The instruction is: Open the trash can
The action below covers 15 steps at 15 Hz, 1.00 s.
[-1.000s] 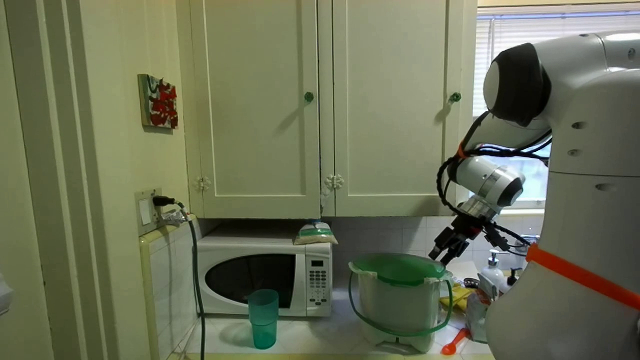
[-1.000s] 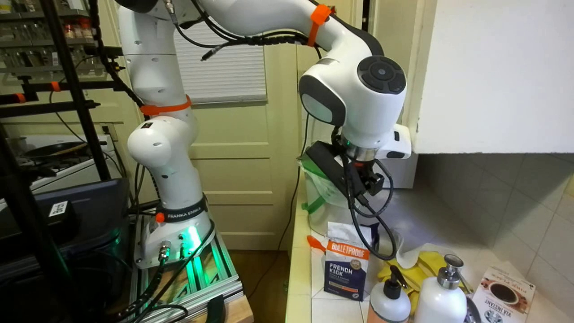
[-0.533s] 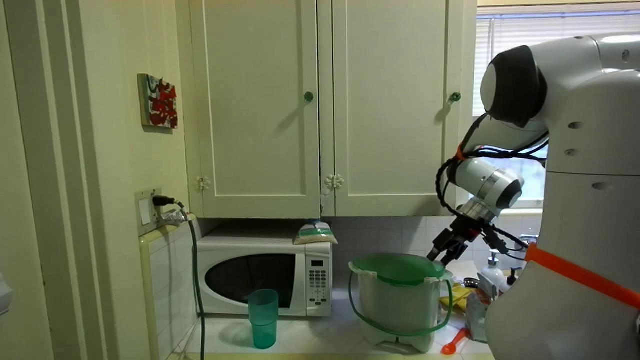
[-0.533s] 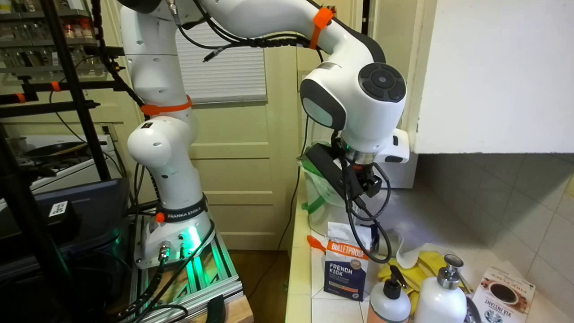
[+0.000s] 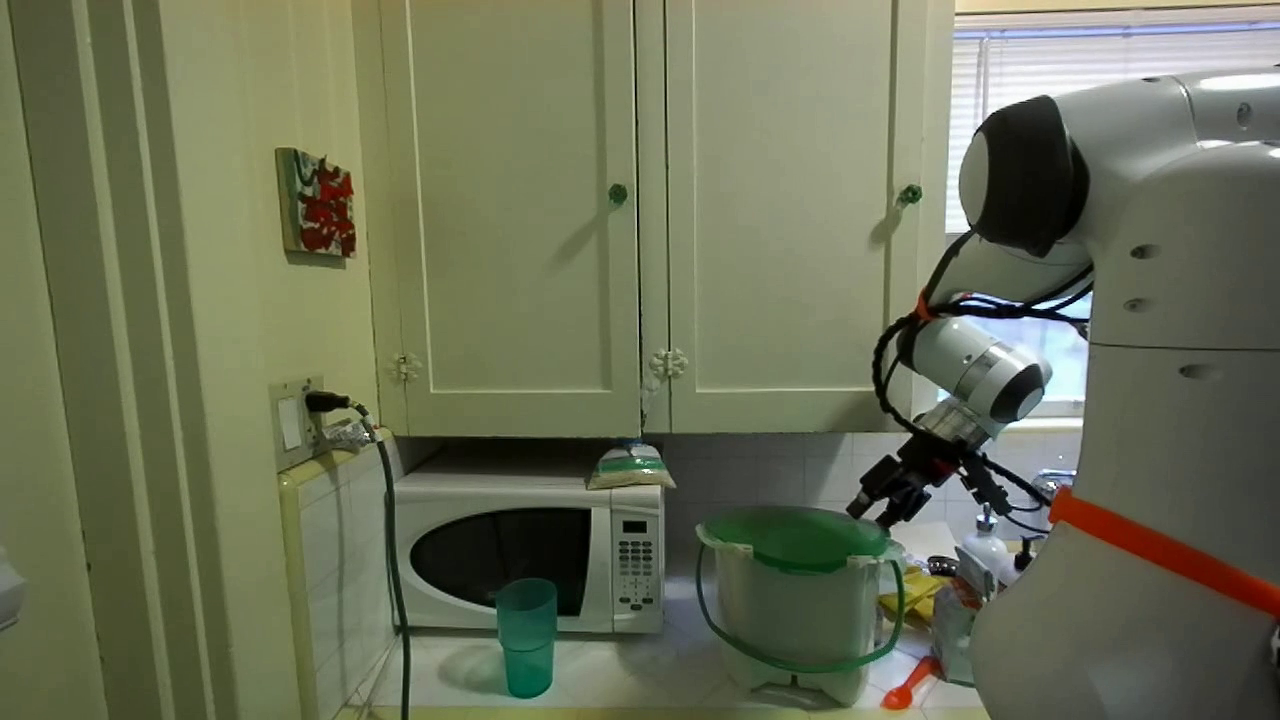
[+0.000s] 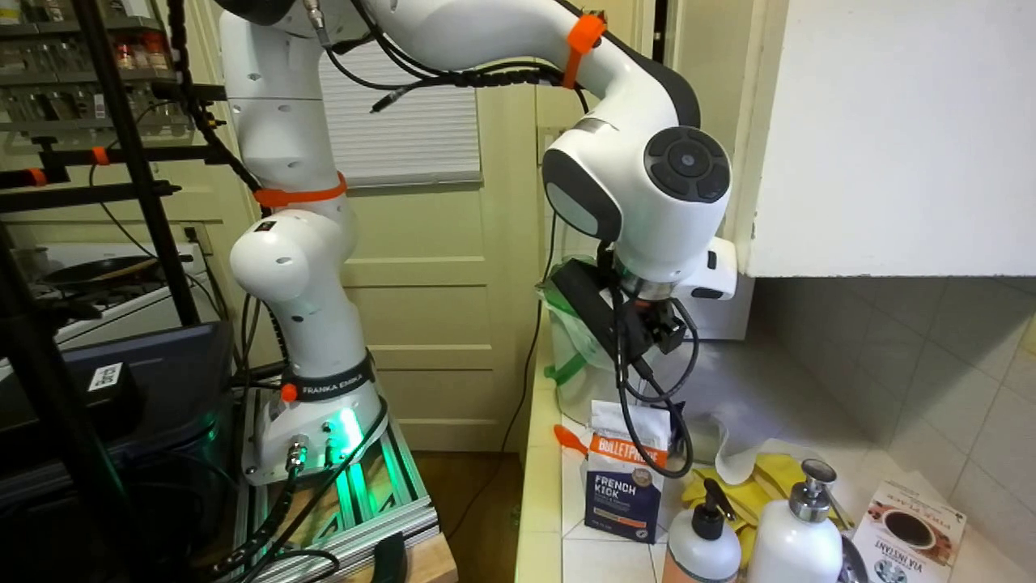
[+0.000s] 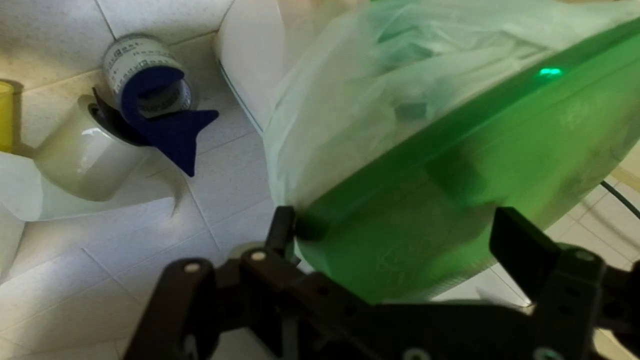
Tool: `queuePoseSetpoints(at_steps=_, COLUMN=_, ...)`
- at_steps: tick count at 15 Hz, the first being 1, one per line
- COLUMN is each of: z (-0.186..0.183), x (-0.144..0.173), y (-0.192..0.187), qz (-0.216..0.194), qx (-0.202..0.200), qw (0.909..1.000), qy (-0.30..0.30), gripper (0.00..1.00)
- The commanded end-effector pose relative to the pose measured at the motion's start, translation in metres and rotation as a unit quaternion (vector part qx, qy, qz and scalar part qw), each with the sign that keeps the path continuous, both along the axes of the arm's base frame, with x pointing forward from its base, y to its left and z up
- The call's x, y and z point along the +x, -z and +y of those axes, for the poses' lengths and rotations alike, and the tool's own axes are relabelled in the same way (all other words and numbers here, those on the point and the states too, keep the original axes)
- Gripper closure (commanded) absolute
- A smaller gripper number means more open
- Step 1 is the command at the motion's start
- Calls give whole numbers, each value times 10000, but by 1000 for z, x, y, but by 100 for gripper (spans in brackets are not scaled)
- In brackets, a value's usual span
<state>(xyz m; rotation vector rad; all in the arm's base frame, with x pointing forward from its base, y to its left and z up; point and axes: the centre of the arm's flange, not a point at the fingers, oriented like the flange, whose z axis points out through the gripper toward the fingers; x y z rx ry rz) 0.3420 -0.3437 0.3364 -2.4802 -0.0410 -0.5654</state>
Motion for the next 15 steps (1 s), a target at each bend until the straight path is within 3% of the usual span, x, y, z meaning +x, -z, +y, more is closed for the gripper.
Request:
queuePoseSetpoints(at_steps=1, z=-1, x=1, y=2, qz=-55, qx=350, qw=9993, qy=114, gripper=0)
queuePoseSetpoints(at_steps=15, z=7, x=2, y=-22, qz=-229, qx=731, qw=9970, qy=133, gripper=0)
